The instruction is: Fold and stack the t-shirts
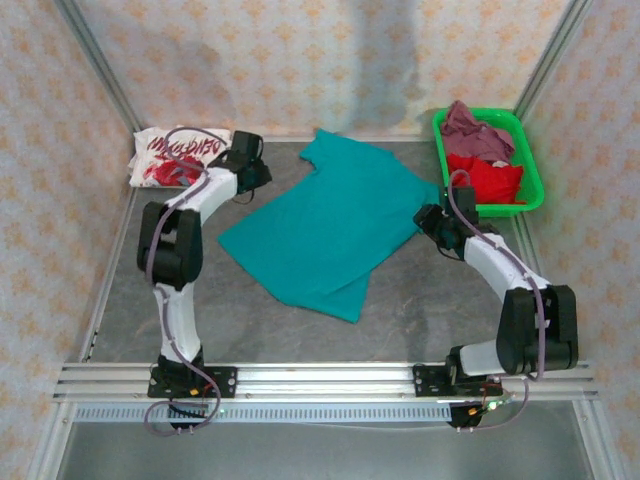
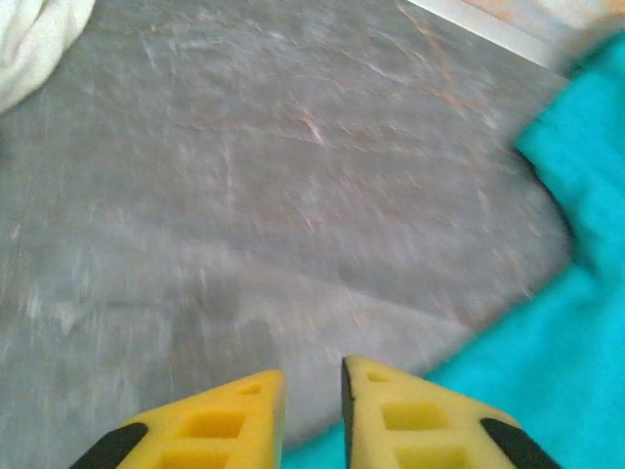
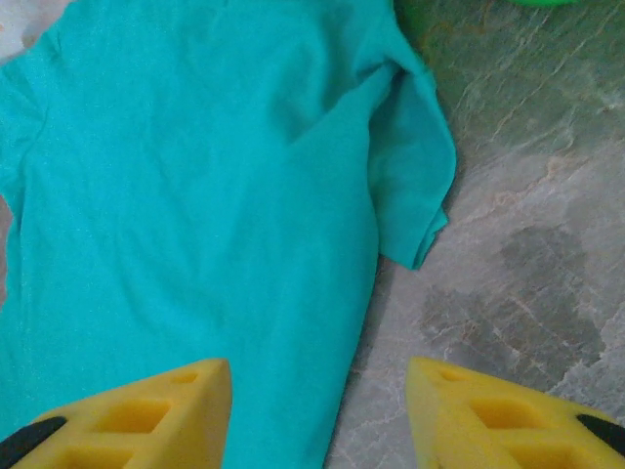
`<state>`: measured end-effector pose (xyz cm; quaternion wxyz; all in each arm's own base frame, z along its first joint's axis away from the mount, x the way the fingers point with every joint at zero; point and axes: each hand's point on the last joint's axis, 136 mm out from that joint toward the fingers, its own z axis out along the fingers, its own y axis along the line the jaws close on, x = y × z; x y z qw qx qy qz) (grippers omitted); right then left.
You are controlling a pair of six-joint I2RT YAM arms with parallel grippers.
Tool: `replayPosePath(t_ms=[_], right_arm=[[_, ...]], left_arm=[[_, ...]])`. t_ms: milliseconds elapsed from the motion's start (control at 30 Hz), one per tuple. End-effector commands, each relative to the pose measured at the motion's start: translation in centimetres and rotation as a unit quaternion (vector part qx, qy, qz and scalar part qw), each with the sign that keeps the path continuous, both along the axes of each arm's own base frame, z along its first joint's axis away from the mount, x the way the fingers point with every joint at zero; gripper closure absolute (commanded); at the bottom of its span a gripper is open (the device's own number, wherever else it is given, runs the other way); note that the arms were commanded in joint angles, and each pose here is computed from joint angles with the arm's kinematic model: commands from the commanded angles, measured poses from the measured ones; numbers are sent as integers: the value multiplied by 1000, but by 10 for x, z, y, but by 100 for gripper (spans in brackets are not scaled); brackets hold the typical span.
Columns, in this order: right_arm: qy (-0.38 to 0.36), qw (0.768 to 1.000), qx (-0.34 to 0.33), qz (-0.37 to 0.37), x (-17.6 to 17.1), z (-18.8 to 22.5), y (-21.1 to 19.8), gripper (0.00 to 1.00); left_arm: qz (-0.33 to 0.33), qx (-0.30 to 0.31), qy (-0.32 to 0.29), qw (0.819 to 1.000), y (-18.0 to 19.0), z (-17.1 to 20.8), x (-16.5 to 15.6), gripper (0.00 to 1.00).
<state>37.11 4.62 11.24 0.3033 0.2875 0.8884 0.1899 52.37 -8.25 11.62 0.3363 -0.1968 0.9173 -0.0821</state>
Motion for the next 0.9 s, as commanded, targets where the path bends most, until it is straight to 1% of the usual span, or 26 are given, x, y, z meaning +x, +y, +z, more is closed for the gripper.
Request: replayPosePath(t_ms=[0, 67, 133, 200, 267, 333, 433, 533, 600, 667, 767, 867], right_arm=[[12, 999, 18, 34, -9, -13, 13, 53], [2, 999, 13, 37, -6, -12, 15, 58], [-9, 999, -9, 50, -2, -5, 19, 59], [-15, 997, -38, 70, 2, 5, 28, 59], [-30, 993, -61, 96, 8, 18, 41, 59], [-50, 989, -71, 117, 14, 31, 54, 59], [-67, 987, -69, 127, 21, 43, 65, 59], [-85, 986, -60, 130, 22, 57, 69, 59], [-117, 983, -53, 132, 17, 72, 70, 60], [-158, 979, -56, 119, 8, 88, 63, 60], [-198, 973, -82, 91, -8, 108, 46, 60], [-229, 967, -99, 60, -24, 117, 29, 60]], left_arm=[[-16, -7, -39, 999, -30, 38, -53, 76], [-1, -26, -26, 999, -33, 16, -89, 78], [26, -46, -8, 999, -26, -13, -116, 84], [49, -37, 12, 998, -14, -35, -134, 87], [54, -20, 35, 998, -7, -50, -142, 93], [54, -26, 60, 996, -5, -63, -140, 96], [53, -40, 81, 995, -8, -80, -131, 98], [55, -22, 98, 993, -5, -90, -125, 98], [57, -7, 113, 992, -2, -97, -121, 98], [55, -9, 132, 990, 1, -106, -114, 98], [63, -7, 148, 987, 8, -122, -103, 98], [43, -7, 165, 985, 3, -132, -83, 97]])
